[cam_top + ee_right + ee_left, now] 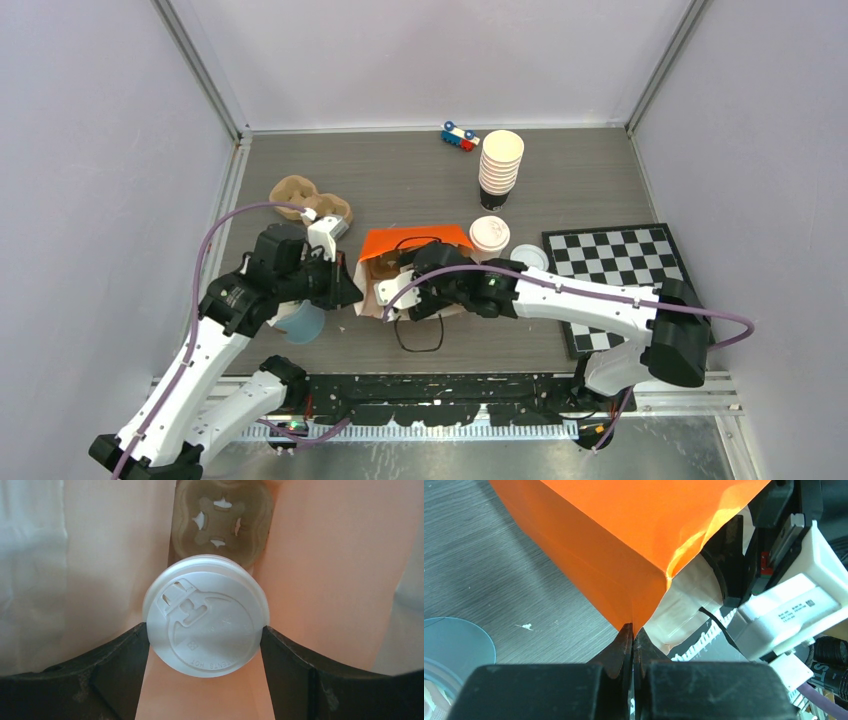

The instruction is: Pack the takeout coffee

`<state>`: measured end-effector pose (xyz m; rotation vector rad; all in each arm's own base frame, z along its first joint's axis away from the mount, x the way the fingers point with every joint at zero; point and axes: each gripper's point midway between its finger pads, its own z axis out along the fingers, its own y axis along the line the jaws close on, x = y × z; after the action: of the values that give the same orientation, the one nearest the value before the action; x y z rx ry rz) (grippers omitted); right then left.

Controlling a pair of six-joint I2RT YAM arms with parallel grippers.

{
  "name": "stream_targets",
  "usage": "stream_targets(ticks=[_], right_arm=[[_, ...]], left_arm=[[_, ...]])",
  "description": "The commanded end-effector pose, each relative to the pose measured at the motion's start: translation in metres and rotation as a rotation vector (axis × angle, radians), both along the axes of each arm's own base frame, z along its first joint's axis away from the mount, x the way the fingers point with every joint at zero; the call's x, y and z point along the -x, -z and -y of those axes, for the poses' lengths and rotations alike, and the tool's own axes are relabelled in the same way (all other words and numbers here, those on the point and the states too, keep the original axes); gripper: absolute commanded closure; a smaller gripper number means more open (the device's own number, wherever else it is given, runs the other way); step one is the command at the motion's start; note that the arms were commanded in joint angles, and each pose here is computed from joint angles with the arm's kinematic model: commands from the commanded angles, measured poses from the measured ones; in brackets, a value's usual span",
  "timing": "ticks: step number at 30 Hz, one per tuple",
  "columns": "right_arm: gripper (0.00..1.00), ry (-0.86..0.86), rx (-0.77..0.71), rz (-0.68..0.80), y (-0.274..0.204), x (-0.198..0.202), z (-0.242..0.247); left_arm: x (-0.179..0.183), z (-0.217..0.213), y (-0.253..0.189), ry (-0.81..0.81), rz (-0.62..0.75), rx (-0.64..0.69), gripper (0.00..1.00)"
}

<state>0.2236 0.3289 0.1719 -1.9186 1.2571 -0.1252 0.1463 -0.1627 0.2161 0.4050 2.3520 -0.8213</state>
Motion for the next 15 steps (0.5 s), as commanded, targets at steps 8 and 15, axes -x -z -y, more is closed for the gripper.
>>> stream_targets(ticks=[8,15], right_arm=[[0.27,0.017,-0.03,0.067,-0.036,-0.019,0.005],[0.27,-0.004,0.003,0.064,-0.023,-0.019,0.002]], left_arm=[[-0.002,0.004,-0.014,0.038,0.066,0.03,1.0],[-0.002,0.005,-0.017,0.042,0.072,0.039,1.0]])
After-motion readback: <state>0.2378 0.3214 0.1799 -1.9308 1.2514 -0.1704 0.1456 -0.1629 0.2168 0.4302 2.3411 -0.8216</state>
